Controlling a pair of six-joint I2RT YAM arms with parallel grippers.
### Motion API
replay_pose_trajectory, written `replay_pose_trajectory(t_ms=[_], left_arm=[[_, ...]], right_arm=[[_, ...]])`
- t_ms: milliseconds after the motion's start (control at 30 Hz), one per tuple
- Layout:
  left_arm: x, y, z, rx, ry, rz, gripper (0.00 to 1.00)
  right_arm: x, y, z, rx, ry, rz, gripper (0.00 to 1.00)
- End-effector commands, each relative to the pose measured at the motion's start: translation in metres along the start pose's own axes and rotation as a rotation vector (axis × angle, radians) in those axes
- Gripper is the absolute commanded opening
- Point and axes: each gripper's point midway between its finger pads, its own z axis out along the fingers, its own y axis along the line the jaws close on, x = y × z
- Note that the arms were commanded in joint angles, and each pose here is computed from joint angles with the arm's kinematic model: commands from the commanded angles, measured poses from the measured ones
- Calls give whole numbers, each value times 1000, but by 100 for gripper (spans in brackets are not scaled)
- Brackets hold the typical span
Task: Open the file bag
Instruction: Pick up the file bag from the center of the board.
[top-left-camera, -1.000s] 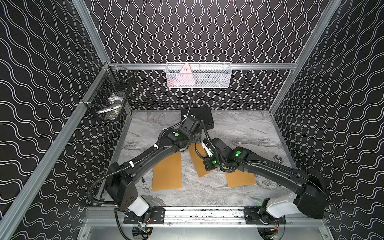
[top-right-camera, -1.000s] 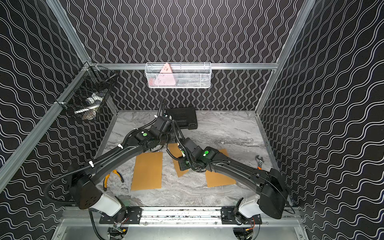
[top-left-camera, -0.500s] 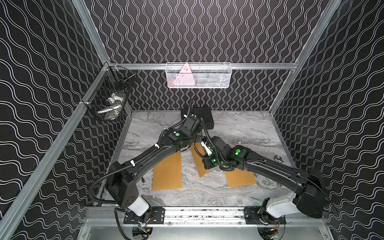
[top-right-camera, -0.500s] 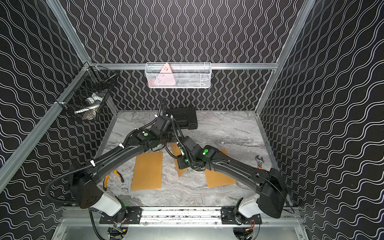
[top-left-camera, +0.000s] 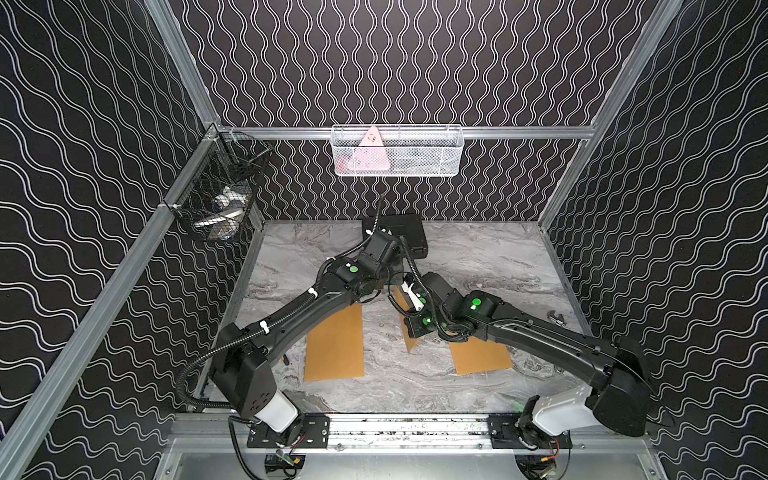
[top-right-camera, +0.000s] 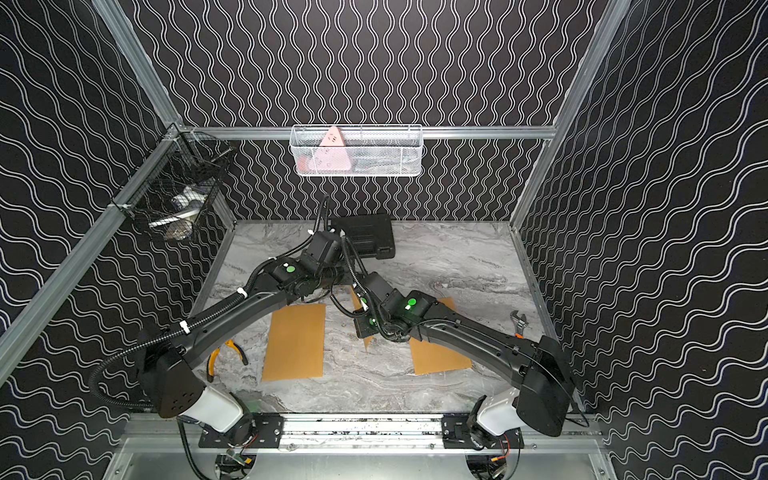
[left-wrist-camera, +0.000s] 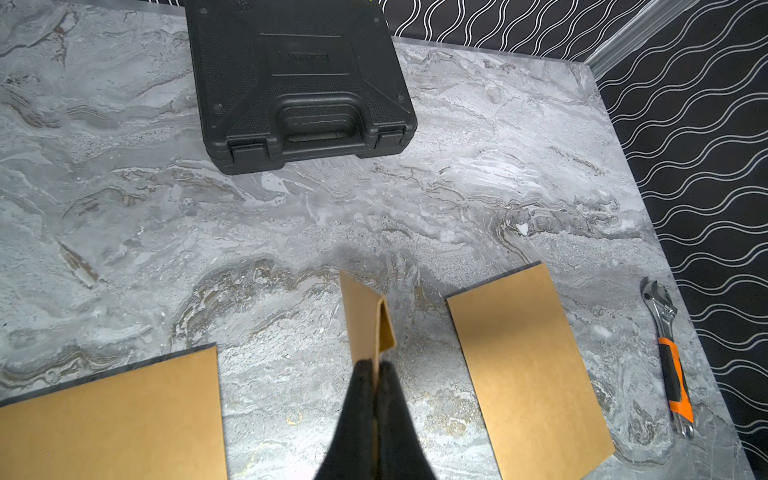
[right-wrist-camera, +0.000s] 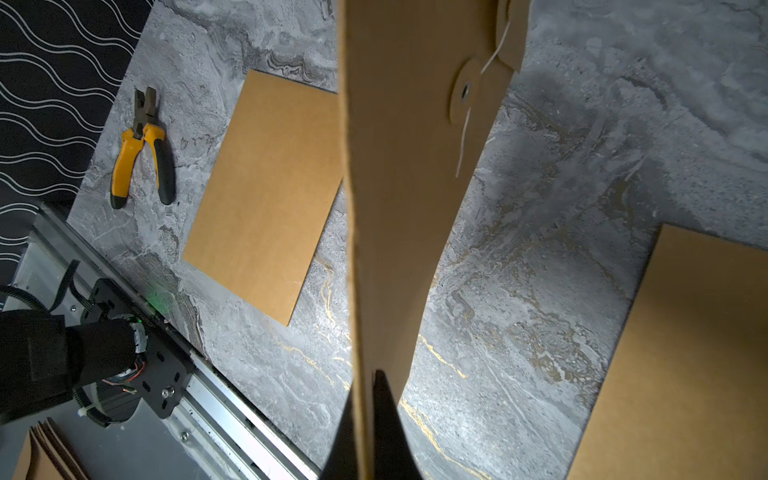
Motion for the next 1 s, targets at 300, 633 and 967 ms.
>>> replay_pose_trajectory(t_ms=[300, 633, 967], left_arm=[[-7, 19, -2, -29, -13, -34, 0], [-24, 29, -5, 5, -57, -80, 0], [-55, 42, -3, 107, -122, -153, 0]], right_arm=[[-29, 19, 0, -77, -133, -37, 22], [-24, 19, -6, -100, -145, 1, 64], [9, 22, -18, -207, -97, 23, 77]])
